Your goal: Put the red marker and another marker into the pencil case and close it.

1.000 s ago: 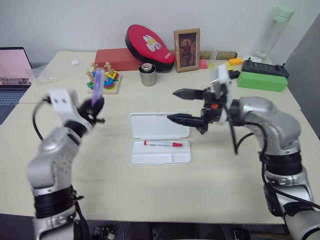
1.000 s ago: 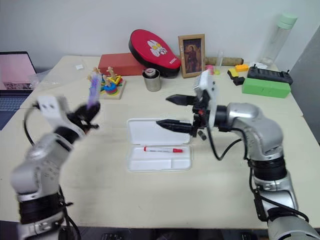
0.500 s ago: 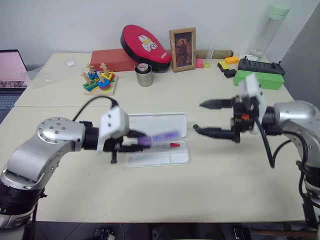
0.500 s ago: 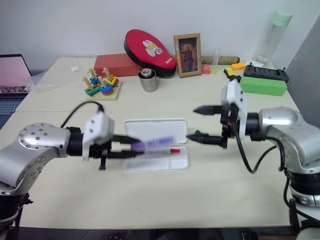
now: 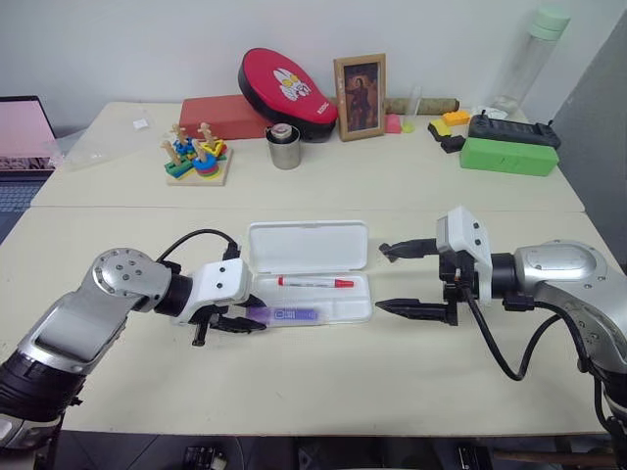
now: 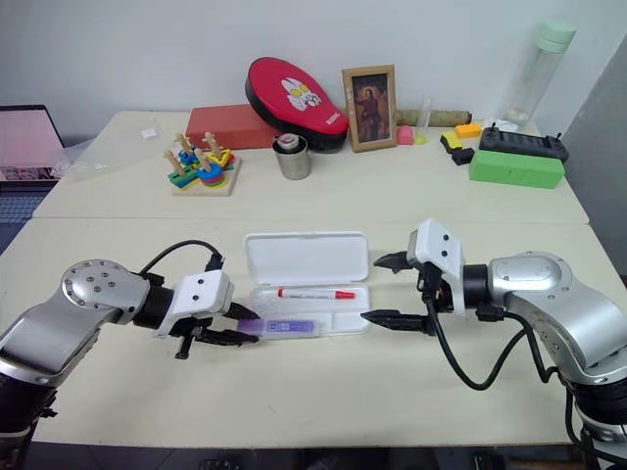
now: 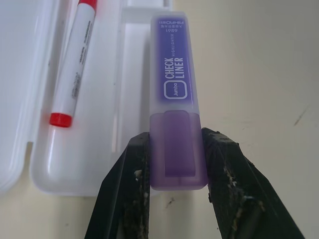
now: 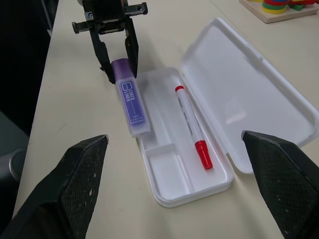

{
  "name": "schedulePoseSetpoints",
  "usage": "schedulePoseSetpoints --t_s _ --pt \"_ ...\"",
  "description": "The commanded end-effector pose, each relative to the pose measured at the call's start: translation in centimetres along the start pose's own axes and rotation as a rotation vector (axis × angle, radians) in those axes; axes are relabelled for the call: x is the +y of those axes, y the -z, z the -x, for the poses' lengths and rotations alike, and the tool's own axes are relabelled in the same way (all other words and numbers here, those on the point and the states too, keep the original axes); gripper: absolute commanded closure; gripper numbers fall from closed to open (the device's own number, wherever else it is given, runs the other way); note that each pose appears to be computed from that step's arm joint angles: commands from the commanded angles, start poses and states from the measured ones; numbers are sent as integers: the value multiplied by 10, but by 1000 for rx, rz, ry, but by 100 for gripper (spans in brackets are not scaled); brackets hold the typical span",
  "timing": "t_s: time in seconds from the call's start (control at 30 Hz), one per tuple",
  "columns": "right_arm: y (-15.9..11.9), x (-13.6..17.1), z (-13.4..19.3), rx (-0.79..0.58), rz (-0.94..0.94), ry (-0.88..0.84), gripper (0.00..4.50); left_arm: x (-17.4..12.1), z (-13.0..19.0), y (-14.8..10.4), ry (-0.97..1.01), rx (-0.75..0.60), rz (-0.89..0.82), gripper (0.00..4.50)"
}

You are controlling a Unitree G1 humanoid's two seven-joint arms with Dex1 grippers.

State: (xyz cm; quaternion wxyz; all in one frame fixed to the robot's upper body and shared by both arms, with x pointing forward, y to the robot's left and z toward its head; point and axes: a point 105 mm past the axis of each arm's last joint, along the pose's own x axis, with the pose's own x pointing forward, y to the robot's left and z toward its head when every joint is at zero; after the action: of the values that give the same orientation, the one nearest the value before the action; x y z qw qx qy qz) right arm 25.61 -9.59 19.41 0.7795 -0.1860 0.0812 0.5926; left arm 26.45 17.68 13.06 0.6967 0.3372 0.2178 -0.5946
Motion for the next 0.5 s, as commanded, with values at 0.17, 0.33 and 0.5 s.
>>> schedulePoseSetpoints --t_s 0.17,0.33,0.5 --pt "-8 2 1 -15 45 7 0 8 0 -8 -36 -15 -40 329" --pt "-8 1 0 -16 44 9 0 9 -4 -2 -27 11 -41 329" --pt "-8 1 -1 -17 43 13 0 14 -11 -5 -23 0 -52 329"
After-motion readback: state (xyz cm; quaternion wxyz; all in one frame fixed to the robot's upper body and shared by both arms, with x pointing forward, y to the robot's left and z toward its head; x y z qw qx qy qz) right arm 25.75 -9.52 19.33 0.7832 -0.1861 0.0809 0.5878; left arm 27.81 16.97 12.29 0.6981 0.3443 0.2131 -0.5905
